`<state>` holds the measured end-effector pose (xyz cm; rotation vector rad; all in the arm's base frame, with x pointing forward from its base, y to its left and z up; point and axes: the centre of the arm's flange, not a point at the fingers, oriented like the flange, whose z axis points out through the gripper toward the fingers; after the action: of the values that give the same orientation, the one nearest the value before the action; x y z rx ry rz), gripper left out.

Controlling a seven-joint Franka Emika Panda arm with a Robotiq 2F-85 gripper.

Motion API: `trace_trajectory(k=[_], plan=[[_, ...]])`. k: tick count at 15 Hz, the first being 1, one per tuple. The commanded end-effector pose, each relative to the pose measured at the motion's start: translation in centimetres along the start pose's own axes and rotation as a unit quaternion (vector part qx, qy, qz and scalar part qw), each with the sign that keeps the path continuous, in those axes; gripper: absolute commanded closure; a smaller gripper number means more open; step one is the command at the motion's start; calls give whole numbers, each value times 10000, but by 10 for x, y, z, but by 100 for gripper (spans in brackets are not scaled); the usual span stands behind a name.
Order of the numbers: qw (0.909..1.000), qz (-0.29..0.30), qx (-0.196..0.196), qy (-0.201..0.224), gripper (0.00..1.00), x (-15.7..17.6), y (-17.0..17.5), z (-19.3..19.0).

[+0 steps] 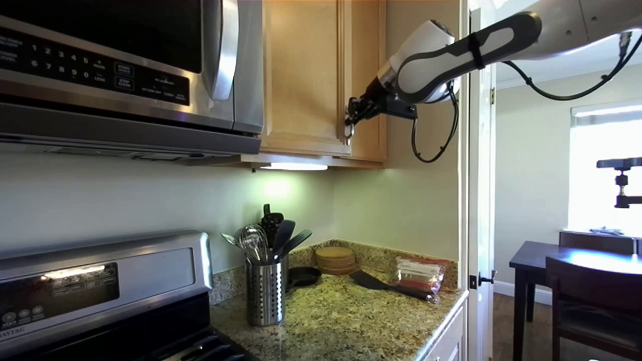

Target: Open the left cupboard door wide

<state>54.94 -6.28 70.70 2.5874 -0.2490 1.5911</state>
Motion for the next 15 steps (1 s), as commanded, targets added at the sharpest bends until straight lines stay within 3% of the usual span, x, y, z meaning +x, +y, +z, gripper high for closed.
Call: trace_trajectory(k=[1,7,15], plan=[[9992,-226,327,-102,90,-43,-50,-44],[9948,-740,703,-69,90,-57,-76,-83],[9876,-1275,910,-96,91,-78,-102,-144]])
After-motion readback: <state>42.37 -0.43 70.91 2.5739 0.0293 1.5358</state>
